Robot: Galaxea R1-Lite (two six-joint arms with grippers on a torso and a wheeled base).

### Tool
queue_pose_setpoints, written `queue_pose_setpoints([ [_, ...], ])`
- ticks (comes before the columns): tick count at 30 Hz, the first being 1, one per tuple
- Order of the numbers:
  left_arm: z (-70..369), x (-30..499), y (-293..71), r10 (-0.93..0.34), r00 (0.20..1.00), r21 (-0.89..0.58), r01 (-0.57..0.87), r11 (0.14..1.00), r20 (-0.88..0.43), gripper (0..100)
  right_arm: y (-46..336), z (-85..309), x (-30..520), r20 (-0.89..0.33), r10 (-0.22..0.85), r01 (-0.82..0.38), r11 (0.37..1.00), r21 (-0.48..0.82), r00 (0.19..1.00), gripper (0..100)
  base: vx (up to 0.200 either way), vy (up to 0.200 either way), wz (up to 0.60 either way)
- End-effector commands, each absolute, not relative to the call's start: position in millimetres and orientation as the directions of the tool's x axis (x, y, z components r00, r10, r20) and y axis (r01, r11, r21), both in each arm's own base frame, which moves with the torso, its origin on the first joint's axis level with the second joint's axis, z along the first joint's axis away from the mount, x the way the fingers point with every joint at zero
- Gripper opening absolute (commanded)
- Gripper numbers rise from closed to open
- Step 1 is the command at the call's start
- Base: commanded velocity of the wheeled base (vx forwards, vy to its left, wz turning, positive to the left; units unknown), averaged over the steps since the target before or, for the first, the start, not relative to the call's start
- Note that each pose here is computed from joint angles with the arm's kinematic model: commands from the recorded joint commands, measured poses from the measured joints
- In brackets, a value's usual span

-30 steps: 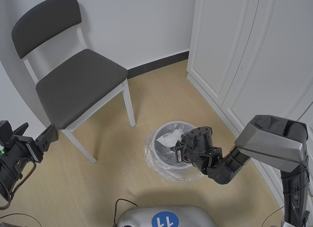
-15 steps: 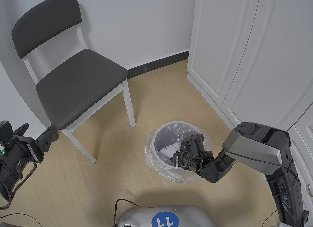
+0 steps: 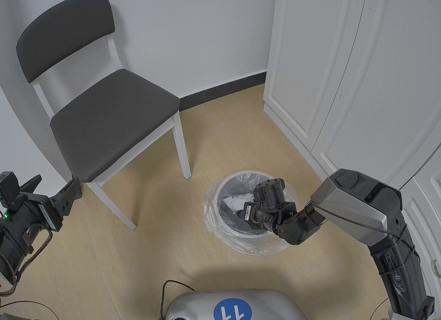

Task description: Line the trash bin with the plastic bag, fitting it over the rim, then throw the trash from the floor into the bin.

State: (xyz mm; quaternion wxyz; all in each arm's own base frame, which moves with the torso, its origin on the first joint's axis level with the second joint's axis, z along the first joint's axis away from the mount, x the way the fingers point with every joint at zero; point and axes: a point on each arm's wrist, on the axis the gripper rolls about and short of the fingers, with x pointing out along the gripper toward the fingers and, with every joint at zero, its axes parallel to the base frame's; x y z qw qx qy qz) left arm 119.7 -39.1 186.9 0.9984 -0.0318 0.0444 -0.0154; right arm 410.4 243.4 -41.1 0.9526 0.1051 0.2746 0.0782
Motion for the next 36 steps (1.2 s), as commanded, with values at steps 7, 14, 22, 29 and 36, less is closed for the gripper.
queue_pose_setpoints([
  [7, 185.6, 120.2, -39.2, -0.032, 0.995, -0.063, 0.026, 0.998, -0.094, 100, 242.4, -30.7, 429.2, -0.538, 0.205, 0.012, 0.929, 0.371, 0.818, 0, 0.000, 0.000, 0.00],
  [14, 185.6, 120.2, -39.2, -0.032, 0.995, -0.063, 0.026, 0.998, -0.094, 100, 243.1, -8.1, 429.4, -0.568, 0.248, 0.050, 0.888, 0.457, 0.785, 0, 0.000, 0.000, 0.00],
  [22, 185.6, 120.3, -39.4, -0.055, 0.994, -0.067, 0.049, 0.997, -0.095, 100, 238.2, -2.5, 433.1, -0.557, 0.244, 0.054, 0.884, 0.464, 0.794, 0, 0.000, 0.000, 0.00],
  [29, 185.2, 120.3, -39.3, -0.061, 0.993, -0.067, 0.055, 0.996, -0.096, 100, 240.8, -4.1, 431.5, -0.572, 0.245, 0.066, 0.881, 0.468, 0.783, 0, 0.000, 0.000, 0.00],
  [36, 185.1, 119.9, -39.2, -0.061, 0.994, -0.066, 0.055, 0.996, -0.095, 100, 239.6, -8.2, 435.5, -0.609, 0.226, 0.091, 0.891, 0.445, 0.760, 0, 0.000, 0.000, 0.00],
])
